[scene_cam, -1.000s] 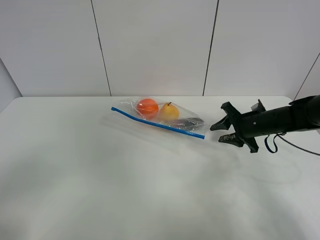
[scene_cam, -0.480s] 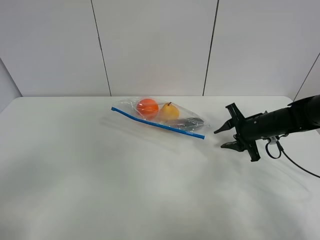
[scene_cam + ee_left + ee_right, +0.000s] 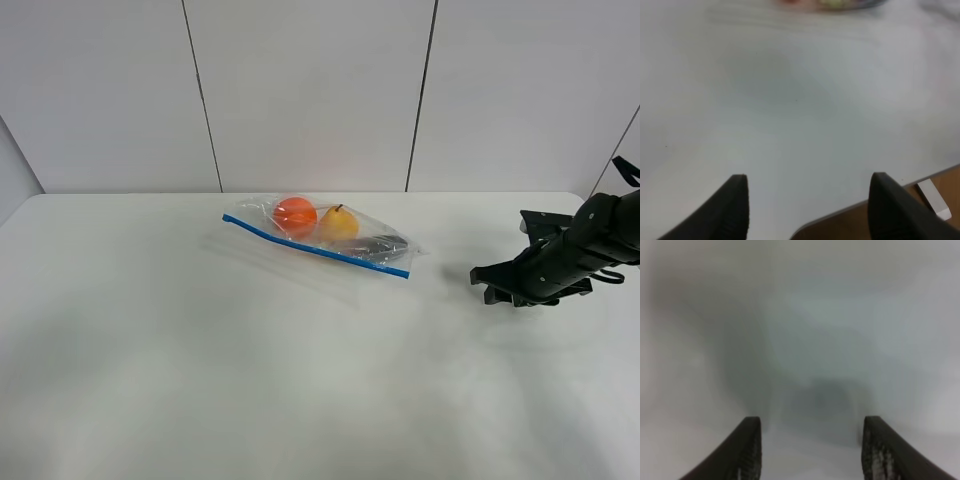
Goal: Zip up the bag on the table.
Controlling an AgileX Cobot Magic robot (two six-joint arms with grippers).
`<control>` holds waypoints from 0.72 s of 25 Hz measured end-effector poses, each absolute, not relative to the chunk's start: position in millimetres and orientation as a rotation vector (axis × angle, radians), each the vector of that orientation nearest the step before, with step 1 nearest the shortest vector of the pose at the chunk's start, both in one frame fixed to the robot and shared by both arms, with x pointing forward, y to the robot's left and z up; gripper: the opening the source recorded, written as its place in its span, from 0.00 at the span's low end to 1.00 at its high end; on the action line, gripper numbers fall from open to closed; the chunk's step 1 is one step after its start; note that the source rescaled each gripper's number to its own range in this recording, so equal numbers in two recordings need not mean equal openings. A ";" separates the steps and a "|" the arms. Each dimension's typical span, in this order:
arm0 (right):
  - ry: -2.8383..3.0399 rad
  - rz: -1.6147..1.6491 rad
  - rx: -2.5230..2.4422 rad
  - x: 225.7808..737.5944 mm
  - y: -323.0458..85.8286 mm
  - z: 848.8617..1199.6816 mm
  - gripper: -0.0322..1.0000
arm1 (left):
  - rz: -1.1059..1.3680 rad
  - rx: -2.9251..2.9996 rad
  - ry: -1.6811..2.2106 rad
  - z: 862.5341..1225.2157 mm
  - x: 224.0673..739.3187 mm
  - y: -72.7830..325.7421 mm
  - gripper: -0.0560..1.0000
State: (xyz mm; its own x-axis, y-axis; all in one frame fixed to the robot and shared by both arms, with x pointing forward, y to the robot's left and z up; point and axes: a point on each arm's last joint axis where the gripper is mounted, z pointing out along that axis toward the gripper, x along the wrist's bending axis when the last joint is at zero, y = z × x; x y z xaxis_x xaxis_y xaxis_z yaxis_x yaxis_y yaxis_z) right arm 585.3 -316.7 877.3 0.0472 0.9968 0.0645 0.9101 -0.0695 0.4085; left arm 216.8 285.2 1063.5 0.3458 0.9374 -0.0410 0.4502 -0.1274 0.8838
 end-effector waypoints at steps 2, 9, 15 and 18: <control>1.946 0.487 2.049 586.1 -317.2 878.1 0.69 | 0.700 1.734 1.241 1063.5 216.8 285.2 0.81; 1.871 0.589 1.916 588.2 -318.6 921.8 0.69 | 0.699 1.734 1.242 1063.5 216.8 285.2 0.81; 1.824 0.684 1.709 578.7 -318.0 982.6 0.69 | 0.699 1.734 1.242 1063.5 216.8 285.2 0.81; 1.816 0.704 1.594 571.0 -317.6 1008.6 0.69 | 0.699 1.734 1.242 1063.5 216.8 285.2 0.81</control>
